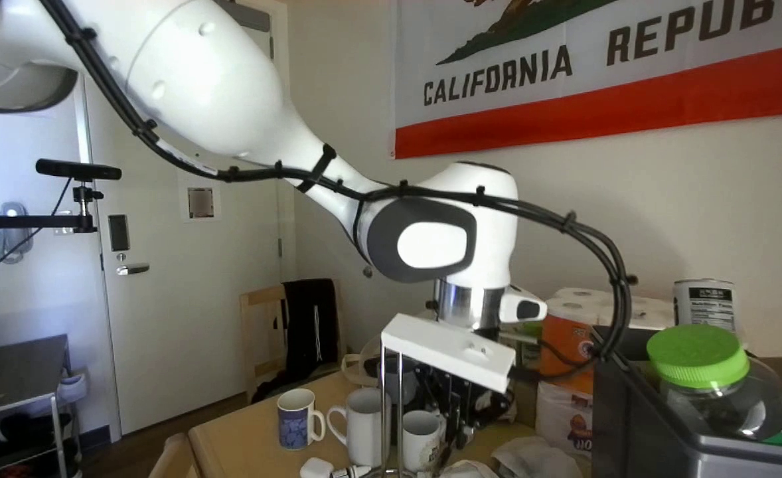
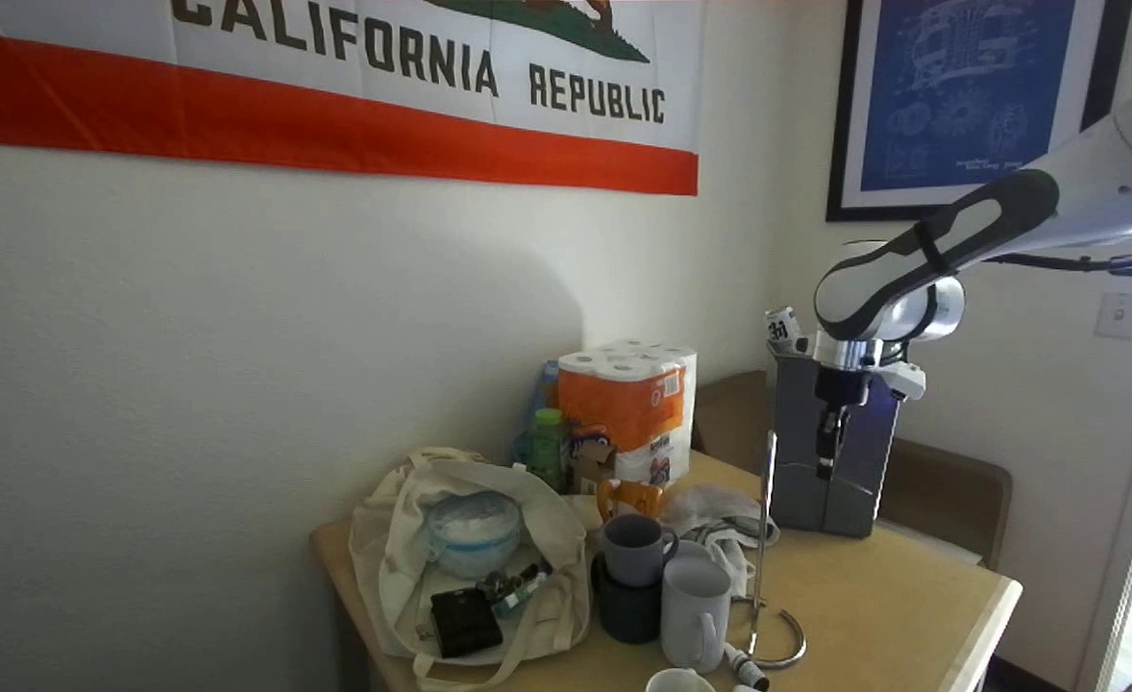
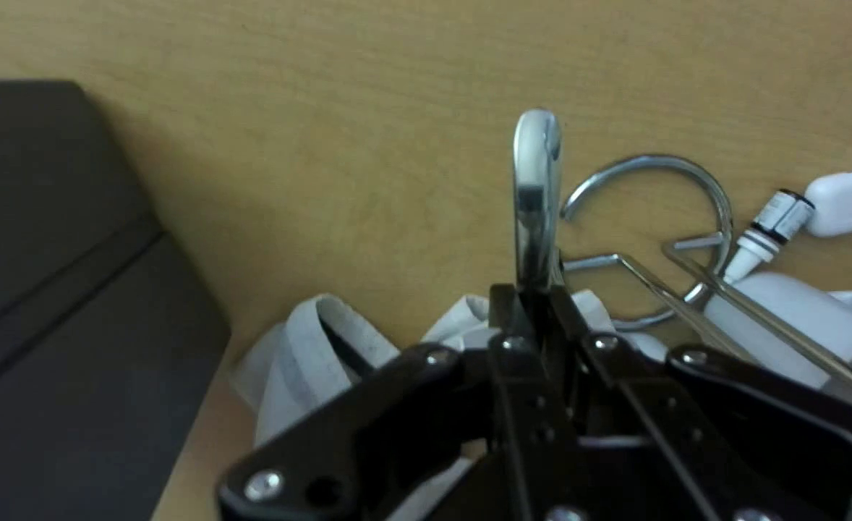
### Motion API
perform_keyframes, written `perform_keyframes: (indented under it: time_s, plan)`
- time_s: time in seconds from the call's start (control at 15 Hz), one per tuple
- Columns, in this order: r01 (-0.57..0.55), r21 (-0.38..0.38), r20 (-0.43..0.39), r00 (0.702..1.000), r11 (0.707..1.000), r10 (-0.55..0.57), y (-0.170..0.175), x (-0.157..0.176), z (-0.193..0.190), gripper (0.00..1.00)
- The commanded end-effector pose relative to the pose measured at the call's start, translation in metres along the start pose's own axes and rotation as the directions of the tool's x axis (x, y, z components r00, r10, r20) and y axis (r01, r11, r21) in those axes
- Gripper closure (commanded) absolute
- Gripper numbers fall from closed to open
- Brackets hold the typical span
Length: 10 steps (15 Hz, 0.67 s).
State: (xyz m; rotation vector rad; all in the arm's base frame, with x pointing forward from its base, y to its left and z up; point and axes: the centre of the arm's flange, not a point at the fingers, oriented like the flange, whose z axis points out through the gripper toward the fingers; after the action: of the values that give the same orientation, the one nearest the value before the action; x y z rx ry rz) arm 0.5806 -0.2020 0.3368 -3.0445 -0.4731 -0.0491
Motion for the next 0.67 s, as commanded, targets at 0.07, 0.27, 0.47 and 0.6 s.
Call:
perform_keyframes:
  time_s: [0.07, 0.27, 0.47, 0.6]
  plan:
    - [0.063, -0.164, -0.077, 0.994, 0.985, -0.077, -0.041, 0.042, -0.068, 0.97]
    - [0.155, -0.293, -0.146, 0.968, 0.943, -0.204, -0.086, 0.076, -0.108, 0.97]
    - [0.26, -0.395, -0.202, 0.911, 0.881, -0.359, -0.135, 0.099, -0.13, 0.97]
    - [0.322, -0.428, -0.214, 0.872, 0.844, -0.441, -0.168, 0.115, -0.128, 0.97]
